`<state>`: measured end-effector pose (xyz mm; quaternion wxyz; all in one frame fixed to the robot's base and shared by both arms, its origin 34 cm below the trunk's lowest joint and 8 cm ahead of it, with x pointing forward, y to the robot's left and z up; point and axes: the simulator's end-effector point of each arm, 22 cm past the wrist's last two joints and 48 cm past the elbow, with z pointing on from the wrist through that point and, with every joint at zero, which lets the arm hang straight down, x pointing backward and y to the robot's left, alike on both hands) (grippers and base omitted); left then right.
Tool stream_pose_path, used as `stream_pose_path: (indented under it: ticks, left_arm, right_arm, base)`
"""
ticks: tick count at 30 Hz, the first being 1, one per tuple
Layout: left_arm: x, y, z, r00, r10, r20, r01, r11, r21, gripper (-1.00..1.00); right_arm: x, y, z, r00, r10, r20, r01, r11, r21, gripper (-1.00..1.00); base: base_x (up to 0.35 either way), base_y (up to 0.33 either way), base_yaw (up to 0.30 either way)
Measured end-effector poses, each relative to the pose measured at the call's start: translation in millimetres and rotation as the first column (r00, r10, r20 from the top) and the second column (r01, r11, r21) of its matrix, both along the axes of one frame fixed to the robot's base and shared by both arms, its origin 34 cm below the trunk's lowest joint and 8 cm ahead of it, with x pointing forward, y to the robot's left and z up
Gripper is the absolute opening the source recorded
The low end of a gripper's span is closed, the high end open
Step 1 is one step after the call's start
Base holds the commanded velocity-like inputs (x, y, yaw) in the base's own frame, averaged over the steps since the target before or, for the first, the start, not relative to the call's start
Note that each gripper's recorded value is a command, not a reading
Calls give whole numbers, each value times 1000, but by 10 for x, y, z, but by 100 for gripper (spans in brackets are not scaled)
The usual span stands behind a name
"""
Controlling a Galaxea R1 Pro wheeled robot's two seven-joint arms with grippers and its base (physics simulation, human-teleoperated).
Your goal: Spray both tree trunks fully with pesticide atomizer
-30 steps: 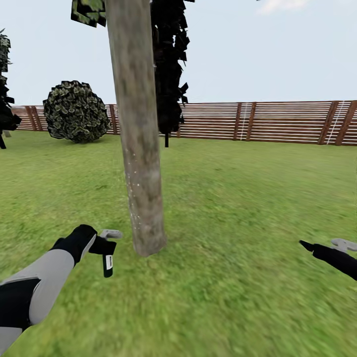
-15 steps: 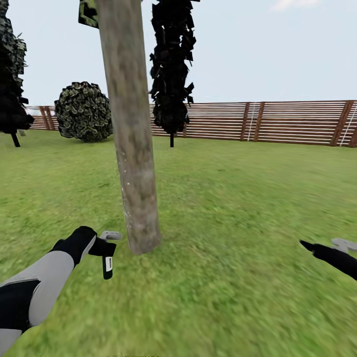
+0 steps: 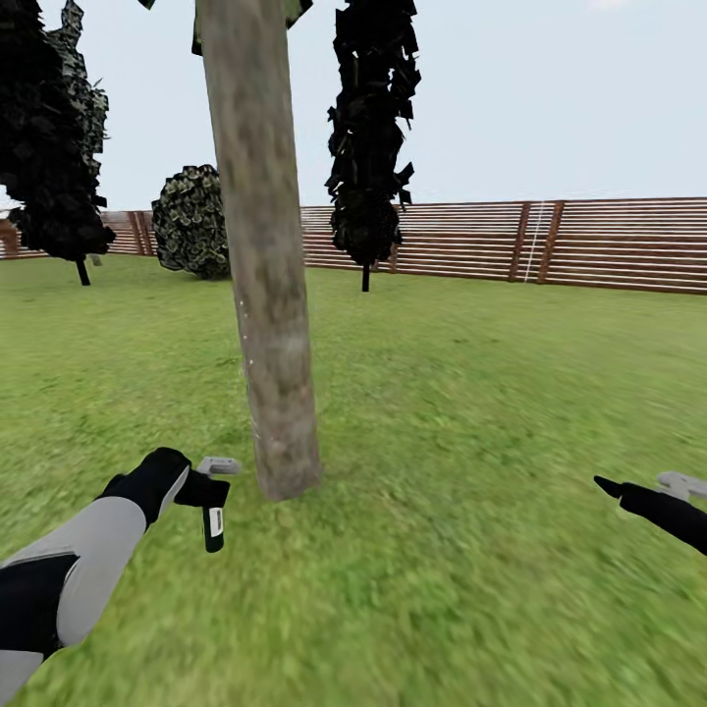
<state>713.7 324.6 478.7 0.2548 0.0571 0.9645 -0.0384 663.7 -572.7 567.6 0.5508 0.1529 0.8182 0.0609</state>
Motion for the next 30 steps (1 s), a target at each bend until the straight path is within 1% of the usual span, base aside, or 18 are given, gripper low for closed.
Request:
stream_pose_path:
  ticks: [3, 5, 8, 13, 23, 30]
  left_arm:
    - [0, 4, 1, 1000, 2, 0, -2, 1000, -2, -100]
    - [-2, 82, 11, 1000, 12, 2, -12, 1000, 2, -100]
    - [1, 130, 25, 999, 33, 7, -33, 999, -16, -100]
    - [2, 147, 30, 999, 42, 8, -42, 999, -24, -100]
    - [2, 150, 30, 999, 42, 8, -42, 999, -24, -100]
    - [-4, 154, 25, 999, 42, 6, -42, 999, -22, -100]
  right_arm:
    - [0, 0, 0, 1000, 0, 0, 0, 1000, 0, 100]
    - [0, 0, 0, 1000, 0, 0, 0, 1000, 0, 100]
    - [0, 0, 0, 1000, 0, 0, 0, 1000, 0, 100]
    - [-1, 0, -1, 1000, 0, -1, 0, 1000, -1, 100]
    - [0, 0, -1, 1000, 0, -1, 0, 1000, -1, 100]
    - [-1, 0, -1, 1000, 0, -1, 0, 1000, -1, 100]
  base:
    - [139, -320, 26]
    - [140, -320, 183]
    - [140, -320, 239]
    - [129, -320, 257]
    - [65, -321, 228]
    - [2, -324, 37]
